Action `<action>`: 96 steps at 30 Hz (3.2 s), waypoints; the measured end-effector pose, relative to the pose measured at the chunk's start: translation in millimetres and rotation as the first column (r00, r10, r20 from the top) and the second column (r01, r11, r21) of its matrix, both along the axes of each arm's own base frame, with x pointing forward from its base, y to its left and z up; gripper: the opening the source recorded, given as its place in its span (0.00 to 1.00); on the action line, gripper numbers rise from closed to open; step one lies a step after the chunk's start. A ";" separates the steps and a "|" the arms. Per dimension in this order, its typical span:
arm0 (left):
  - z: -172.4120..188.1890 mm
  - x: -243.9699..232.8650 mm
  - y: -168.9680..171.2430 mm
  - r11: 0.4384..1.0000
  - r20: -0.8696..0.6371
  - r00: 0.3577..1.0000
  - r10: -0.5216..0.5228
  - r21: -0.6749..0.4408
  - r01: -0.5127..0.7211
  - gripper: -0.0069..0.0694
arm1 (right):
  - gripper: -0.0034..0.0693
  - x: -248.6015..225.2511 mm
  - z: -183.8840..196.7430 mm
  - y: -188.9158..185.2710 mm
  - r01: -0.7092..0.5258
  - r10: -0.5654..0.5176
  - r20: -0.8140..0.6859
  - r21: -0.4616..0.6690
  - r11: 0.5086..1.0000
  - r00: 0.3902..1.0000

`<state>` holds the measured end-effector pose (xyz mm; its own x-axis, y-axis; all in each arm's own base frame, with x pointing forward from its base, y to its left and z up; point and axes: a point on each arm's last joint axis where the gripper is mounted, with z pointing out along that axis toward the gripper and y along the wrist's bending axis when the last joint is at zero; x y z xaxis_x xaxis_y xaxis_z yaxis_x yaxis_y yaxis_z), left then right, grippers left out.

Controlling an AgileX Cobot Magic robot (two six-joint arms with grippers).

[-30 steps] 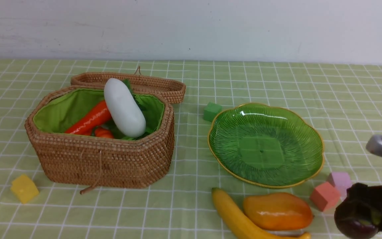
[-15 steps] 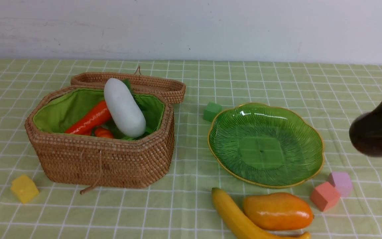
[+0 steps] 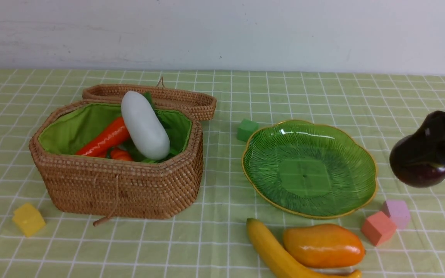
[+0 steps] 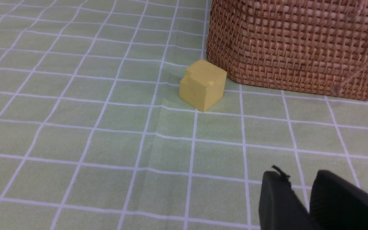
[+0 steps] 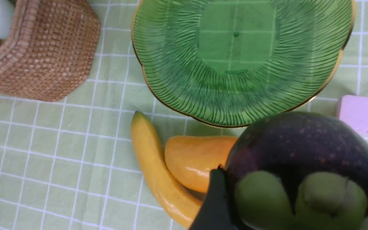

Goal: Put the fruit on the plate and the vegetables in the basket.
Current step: Use the right arm to grab a mangosteen and put it into the right plate, then use the right arm to grab a banana and put it into the right plate

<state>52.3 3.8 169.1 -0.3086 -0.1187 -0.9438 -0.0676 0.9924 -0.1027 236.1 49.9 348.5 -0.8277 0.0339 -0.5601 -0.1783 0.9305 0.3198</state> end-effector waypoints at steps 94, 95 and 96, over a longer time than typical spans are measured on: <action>0.0 0.0 0.0 1.000 0.000 1.000 0.000 0.000 0.000 0.40 | 0.48 74.7 -183.8 199.0 -0.626 0.504 -0.400 -0.282 0.727 0.766; 0.0 0.0 0.0 1.000 0.000 1.000 0.000 0.000 0.000 0.40 | 0.48 74.2 -183.2 199.6 -0.624 0.504 -0.400 -0.273 0.732 0.766; 0.0 0.0 0.0 1.000 0.000 1.000 0.000 0.000 0.000 0.40 | 0.48 73.7 -182.7 200.4 -0.622 0.504 -0.399 -0.262 0.738 0.766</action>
